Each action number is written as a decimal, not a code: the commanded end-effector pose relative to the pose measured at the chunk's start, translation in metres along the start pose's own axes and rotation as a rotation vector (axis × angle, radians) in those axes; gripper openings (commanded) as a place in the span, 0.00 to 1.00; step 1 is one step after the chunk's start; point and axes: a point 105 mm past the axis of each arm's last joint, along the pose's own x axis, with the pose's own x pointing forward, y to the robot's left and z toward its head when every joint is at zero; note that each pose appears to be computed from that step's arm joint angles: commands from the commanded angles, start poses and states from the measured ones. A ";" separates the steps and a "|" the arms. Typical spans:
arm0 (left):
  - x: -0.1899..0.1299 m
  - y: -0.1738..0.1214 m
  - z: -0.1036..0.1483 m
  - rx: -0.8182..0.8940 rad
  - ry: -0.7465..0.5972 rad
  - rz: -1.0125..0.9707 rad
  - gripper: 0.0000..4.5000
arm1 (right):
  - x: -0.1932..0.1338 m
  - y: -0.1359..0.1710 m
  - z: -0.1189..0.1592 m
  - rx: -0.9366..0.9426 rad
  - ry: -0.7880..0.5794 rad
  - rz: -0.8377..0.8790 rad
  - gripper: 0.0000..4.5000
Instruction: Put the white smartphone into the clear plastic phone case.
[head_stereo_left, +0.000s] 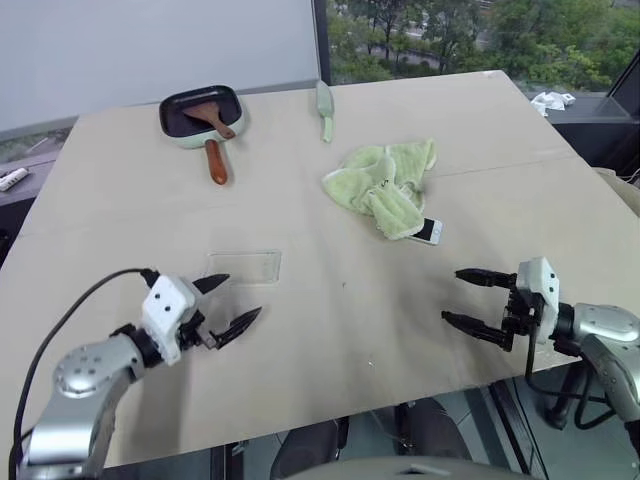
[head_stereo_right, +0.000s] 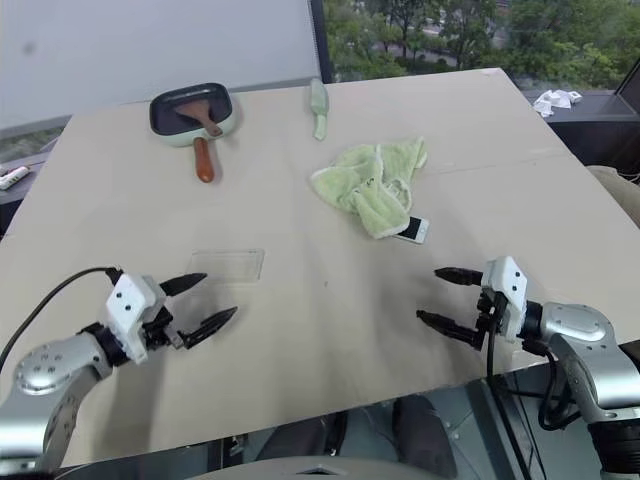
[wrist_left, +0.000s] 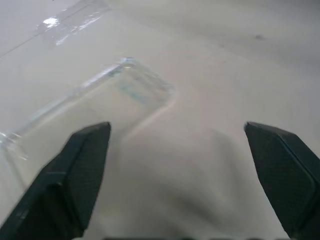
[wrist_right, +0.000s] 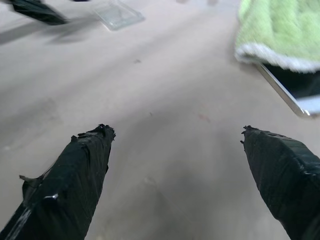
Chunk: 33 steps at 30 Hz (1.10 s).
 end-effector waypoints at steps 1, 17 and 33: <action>0.010 0.009 0.002 0.070 0.023 -0.062 0.98 | 0.008 0.007 0.019 -0.046 -0.055 0.030 1.00; 0.036 0.010 -0.022 -0.032 0.175 -0.280 0.06 | 0.012 0.012 0.030 -0.087 -0.080 0.010 1.00; 0.086 -0.101 0.054 0.064 0.029 -0.583 0.02 | -0.014 -0.006 0.018 -0.101 -0.014 -0.063 1.00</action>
